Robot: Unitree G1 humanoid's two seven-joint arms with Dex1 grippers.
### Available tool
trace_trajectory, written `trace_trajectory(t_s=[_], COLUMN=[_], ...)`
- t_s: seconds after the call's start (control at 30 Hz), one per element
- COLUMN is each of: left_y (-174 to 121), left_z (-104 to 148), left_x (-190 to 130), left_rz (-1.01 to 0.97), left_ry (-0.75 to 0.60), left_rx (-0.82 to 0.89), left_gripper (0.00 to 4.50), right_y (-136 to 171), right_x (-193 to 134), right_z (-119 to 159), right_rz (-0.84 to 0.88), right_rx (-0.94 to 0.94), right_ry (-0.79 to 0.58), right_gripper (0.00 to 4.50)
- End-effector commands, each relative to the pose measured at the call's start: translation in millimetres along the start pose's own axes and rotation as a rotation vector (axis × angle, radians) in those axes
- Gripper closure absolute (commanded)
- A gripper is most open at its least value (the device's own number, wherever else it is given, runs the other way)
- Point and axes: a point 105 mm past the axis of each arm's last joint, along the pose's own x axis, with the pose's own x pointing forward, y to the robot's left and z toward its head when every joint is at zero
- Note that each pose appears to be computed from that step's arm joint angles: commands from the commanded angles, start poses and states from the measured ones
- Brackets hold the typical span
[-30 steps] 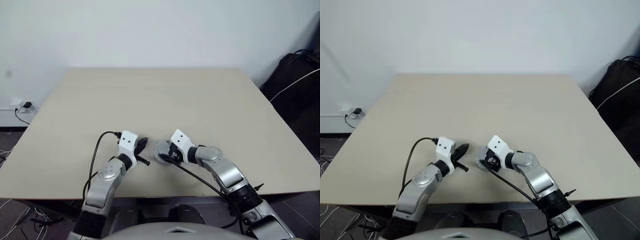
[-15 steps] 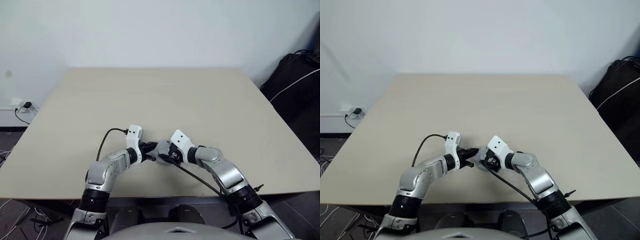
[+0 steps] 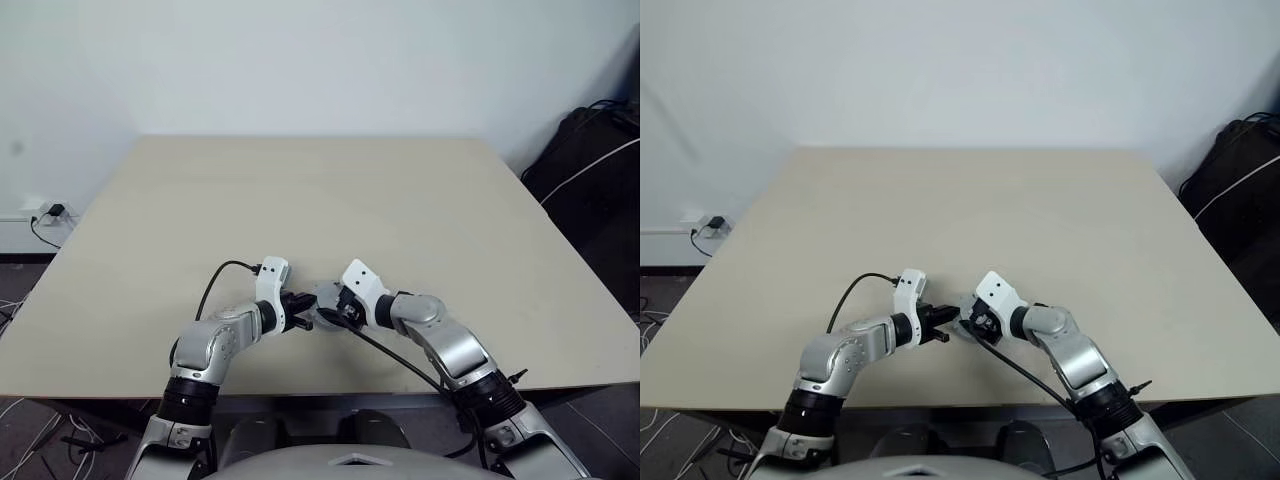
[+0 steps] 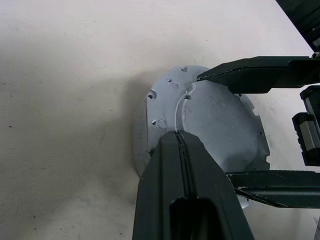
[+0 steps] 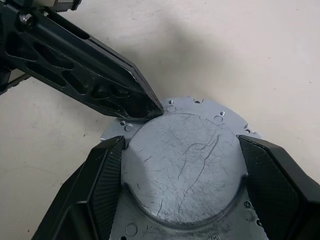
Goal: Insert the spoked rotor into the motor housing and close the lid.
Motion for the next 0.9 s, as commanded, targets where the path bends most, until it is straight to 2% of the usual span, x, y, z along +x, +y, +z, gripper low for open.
trace_trajectory(t_s=[0.03, 0.07, 0.27, 0.53, 0.63, 0.73, 0.9], left_y=[-10, -10, -10, -8, -8, -11, -11], left_z=[5, 6, 6, 5, 4, 4, 4], left_x=[2, 2, 2, 3, 4, 6, 7], left_rz=[-0.033, -0.033, -0.032, -0.024, -0.028, -0.038, -0.04], left_ry=[-0.009, -0.011, -0.018, -0.014, -0.009, -0.006, -0.004], left_rx=[0.013, 0.012, 0.007, 0.012, 0.014, 0.019, 0.022], left_gripper=[4.5, 4.5, 4.5, 4.5, 4.5, 4.5, 4.5], right_y=[-4, -4, -15, -30, -42, -62, -48], right_x=[-10, -14, -47, -93, -91, -76, -53], right_z=[-16, -17, -26, -4, -5, -17, -19], right_rz=[-0.002, 0.003, -0.005, -0.04, -0.124, -0.293, -0.249], right_rx=[0.034, 0.038, 0.061, 0.217, 0.314, 0.574, 0.769], right_ry=[0.048, 0.047, 0.051, -0.16, -0.194, -0.215, -0.21], right_gripper=[0.29, 0.01, 0.01, 0.01, 0.01, 0.01, 0.01])
